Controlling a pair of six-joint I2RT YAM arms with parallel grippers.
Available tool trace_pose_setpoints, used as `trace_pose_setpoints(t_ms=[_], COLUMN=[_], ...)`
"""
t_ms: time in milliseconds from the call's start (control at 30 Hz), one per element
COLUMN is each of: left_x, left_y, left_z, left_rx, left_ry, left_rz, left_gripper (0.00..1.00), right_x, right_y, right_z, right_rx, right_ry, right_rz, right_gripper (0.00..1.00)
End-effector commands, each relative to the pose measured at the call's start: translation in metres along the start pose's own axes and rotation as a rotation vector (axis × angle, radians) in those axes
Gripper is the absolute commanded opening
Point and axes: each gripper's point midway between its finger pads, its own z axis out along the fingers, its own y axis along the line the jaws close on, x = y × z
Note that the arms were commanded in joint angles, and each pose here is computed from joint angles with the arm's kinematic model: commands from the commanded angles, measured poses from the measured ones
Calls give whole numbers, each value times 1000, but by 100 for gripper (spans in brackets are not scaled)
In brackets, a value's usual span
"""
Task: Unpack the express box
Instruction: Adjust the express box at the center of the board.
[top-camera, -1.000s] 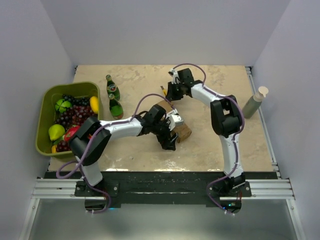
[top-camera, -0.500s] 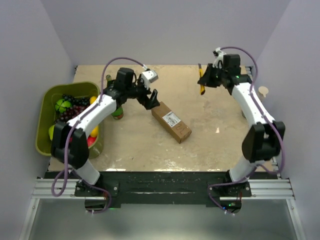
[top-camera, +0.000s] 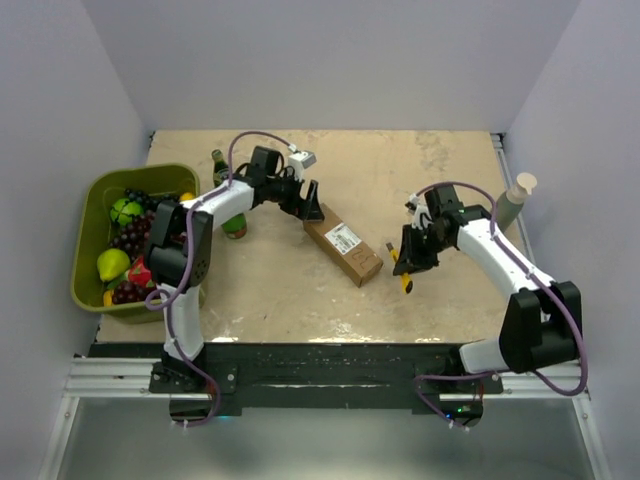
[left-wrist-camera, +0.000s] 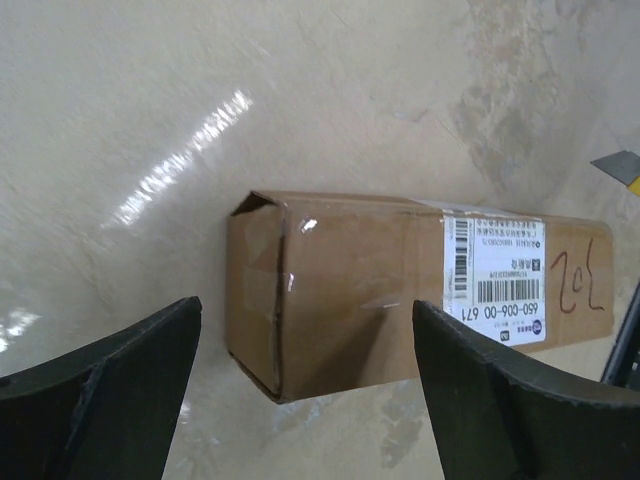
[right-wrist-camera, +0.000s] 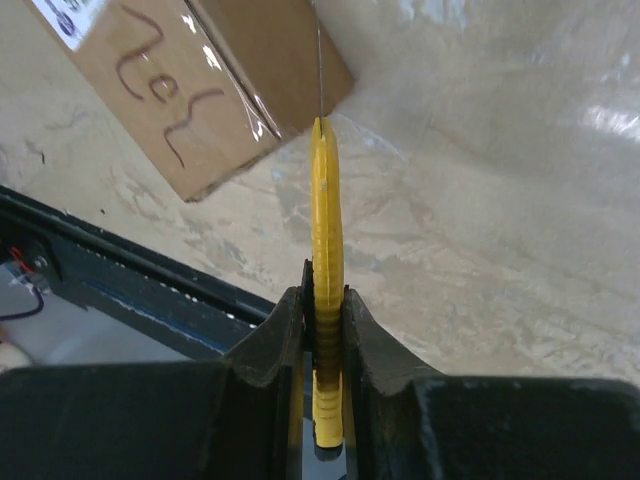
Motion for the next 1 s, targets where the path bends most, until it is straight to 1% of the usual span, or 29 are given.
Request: trace_pose_setpoints(t_ms=[0,33,100,133,167,267,333,367,400,467,600,700,767,800,833,867,933,967], left_x=[16,18,32,36,40,57,65,69,74,81,97,102,104,97,104,103,90,76], left_y=[-27,-31,-37,-41,-45,-57,-63,-66,-71,-73,-84,-91,-88,-83,-71,-65,-51,-51], left_z=[-9,-13,-19,-21,-23,-31,-36,-38,-41,-44,-51,-55,-58,-62,-66,-70,-87,-94], left_rx=[103,106,113,122,133,156,156,159,160,149,153,159,126,100,14,-28,-112,-133], left_ry=[4,3,17,19,19,37,46,51,56,66,92,102,109,97,135,145,152,138], left_rz=[-72,-74,-105,-120,-127,-156,-172,-179,-180,-191,-201,-206,-199,-148,-146,-123,-66,-42], left_gripper=[90,90,90,91,90,91,91,91,91,91,91,91,91,92,92,93,93,94], right_x=[9,9,-4,-8,-19,-41,-63,-70,-87,-99,-136,-153,-149,-145,-142,-140,-146,-152], right_y=[5,4,13,15,23,37,46,47,54,54,57,59,61,58,57,51,42,26], right_z=[-1,4,13,22,28,45,44,49,43,46,38,32,32,33,30,26,7,-7], right_rx=[-35,-37,-68,-73,-99,-136,-152,-153,-160,-153,-151,-153,-161,-158,-154,-144,-131,-110], right_ry=[-9,-2,-42,-34,-69,-91,-124,-119,-155,-155,-228,-270,-258,-243,-242,-242,-285,-312], right_rz=[42,61,90,99,81,99,97,104,78,61,26,-2,-11,-16,-24,-20,-64,-49], right_gripper=[0,0,0,0,0,0,0,0,0,0,0,0,0,0,0,0,0,0])
